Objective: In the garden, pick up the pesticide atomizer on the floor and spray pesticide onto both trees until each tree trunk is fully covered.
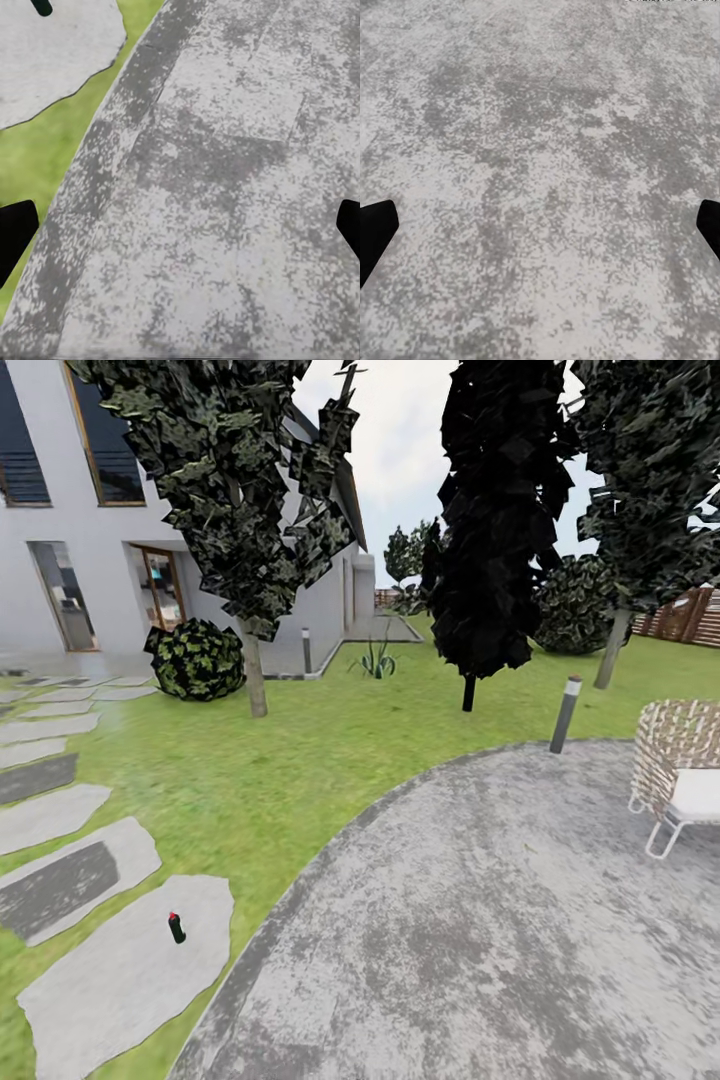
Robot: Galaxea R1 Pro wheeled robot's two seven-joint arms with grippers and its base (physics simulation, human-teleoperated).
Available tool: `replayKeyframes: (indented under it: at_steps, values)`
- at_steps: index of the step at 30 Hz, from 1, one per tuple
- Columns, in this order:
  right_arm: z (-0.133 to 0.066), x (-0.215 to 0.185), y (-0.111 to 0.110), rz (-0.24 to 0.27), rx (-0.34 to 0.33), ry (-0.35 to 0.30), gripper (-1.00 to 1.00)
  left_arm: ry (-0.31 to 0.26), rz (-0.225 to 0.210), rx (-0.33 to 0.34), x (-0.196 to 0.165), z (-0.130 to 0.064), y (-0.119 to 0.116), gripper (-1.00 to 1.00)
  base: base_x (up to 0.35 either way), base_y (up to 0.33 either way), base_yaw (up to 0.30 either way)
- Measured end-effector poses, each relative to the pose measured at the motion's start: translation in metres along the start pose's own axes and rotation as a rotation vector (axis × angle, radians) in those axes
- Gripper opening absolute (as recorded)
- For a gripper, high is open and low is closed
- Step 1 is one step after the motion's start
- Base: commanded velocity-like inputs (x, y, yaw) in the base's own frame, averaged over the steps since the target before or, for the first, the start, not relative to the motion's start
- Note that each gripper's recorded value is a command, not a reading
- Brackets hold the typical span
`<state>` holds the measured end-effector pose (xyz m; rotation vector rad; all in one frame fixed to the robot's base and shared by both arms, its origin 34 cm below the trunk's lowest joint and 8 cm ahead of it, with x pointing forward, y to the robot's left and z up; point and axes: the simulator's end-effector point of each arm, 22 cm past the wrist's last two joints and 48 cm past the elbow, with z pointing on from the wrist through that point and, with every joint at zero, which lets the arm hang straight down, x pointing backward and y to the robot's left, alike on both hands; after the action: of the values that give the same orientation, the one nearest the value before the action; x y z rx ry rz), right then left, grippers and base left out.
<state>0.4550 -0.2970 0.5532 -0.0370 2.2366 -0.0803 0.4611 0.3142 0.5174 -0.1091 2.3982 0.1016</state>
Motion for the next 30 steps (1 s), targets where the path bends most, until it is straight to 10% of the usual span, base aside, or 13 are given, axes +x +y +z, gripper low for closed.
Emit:
replayKeyframes:
  at_steps: [30]
  values:
    - [0.029, 0.057, 0.007, -0.003, -0.007, 0.029, 1.0, 0.033, 0.001, -0.003, 0.054, 0.038, -0.001, 1.0, 0.0, 0.0, 0.222]
